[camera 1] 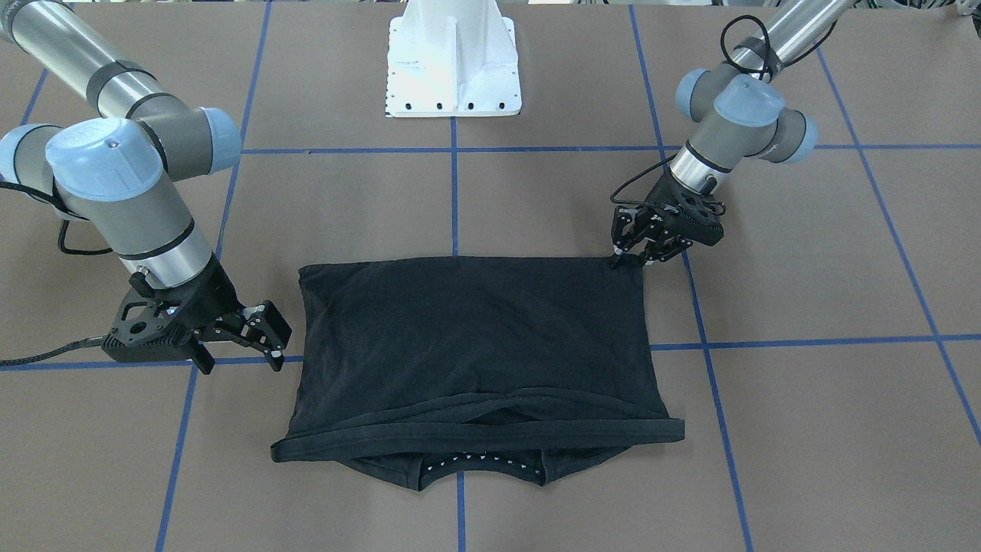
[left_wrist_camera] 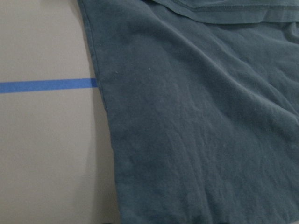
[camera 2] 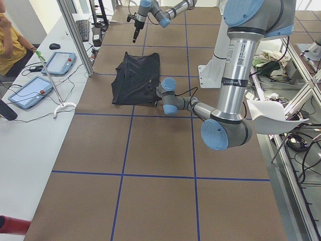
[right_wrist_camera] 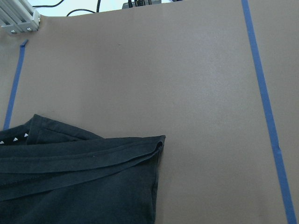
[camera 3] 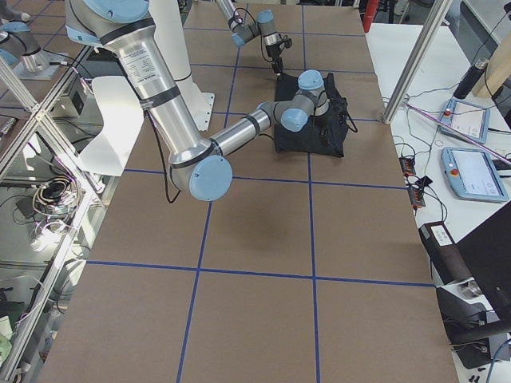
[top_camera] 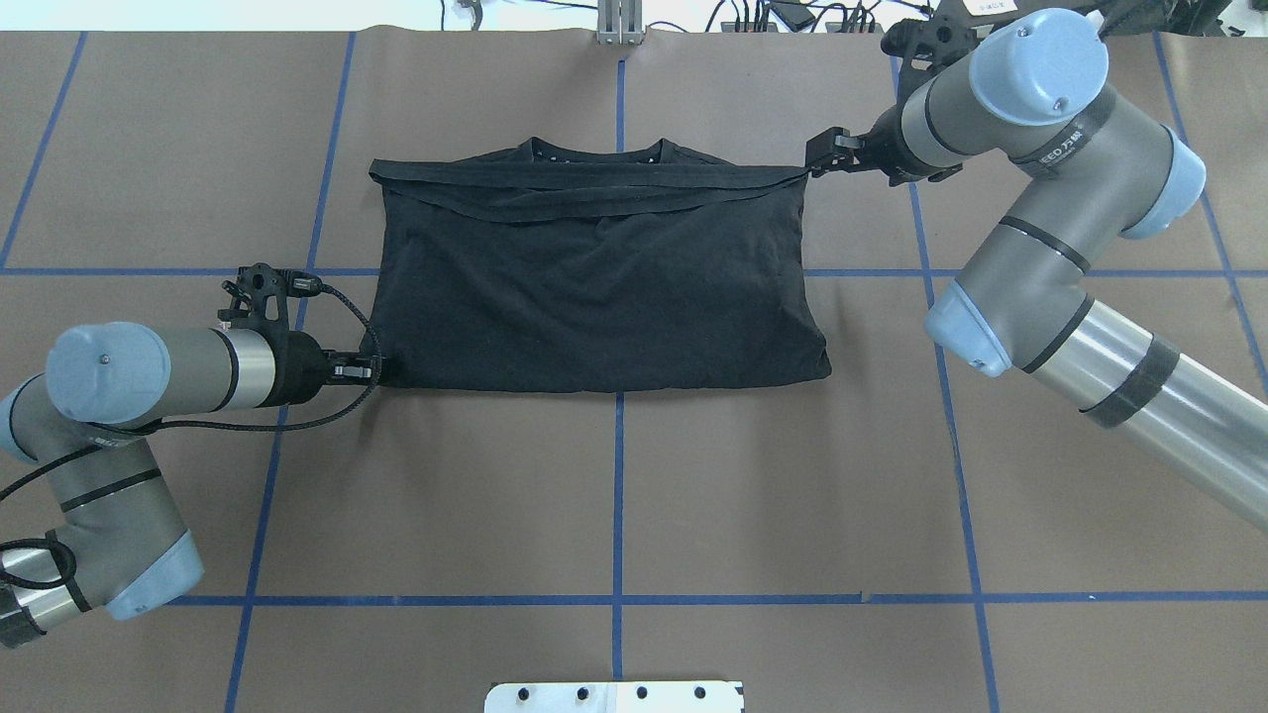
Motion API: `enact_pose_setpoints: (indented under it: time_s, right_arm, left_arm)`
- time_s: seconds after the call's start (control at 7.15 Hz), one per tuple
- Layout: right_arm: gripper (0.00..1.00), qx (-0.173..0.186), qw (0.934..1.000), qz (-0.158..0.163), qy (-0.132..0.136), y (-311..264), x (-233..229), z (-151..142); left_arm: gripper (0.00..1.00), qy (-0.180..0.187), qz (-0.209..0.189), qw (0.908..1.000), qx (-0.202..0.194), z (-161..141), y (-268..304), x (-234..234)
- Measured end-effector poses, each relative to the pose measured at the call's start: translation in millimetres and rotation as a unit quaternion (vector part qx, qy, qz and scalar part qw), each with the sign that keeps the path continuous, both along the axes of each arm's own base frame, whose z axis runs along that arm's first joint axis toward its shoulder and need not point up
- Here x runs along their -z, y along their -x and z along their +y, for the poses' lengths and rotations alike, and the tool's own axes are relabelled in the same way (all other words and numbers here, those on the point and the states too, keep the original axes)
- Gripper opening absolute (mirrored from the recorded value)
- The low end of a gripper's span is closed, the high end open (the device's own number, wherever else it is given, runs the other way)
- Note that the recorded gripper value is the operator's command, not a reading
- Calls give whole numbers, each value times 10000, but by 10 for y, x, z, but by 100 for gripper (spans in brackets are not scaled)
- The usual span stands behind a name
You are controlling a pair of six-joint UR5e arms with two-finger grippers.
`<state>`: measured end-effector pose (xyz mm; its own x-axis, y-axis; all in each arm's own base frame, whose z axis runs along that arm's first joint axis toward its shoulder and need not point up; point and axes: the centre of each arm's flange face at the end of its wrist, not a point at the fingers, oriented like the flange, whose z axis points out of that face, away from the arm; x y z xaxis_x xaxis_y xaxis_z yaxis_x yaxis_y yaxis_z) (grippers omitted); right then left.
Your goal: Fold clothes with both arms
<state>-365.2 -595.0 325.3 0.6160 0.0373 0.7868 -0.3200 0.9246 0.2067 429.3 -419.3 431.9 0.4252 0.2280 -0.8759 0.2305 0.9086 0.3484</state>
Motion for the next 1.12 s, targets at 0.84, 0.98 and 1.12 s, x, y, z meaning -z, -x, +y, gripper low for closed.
enact_pose_setpoints:
  time_s: [0.84,0.98,1.12]
  right_arm:
    - [100,146,9998,-90,-46,242,117,207]
    - [100,166,9998,-104,-55,270,136,230]
    - [100,180,9998,-114,-61,284,150,244]
  left_arm:
    - [0,-647,-404,9970,91,-332,380,-95]
    - [0,-860,-715,9934,261,-668,609,-254]
    - [0,-1004,-1015,9888,424,-1115,786,-388]
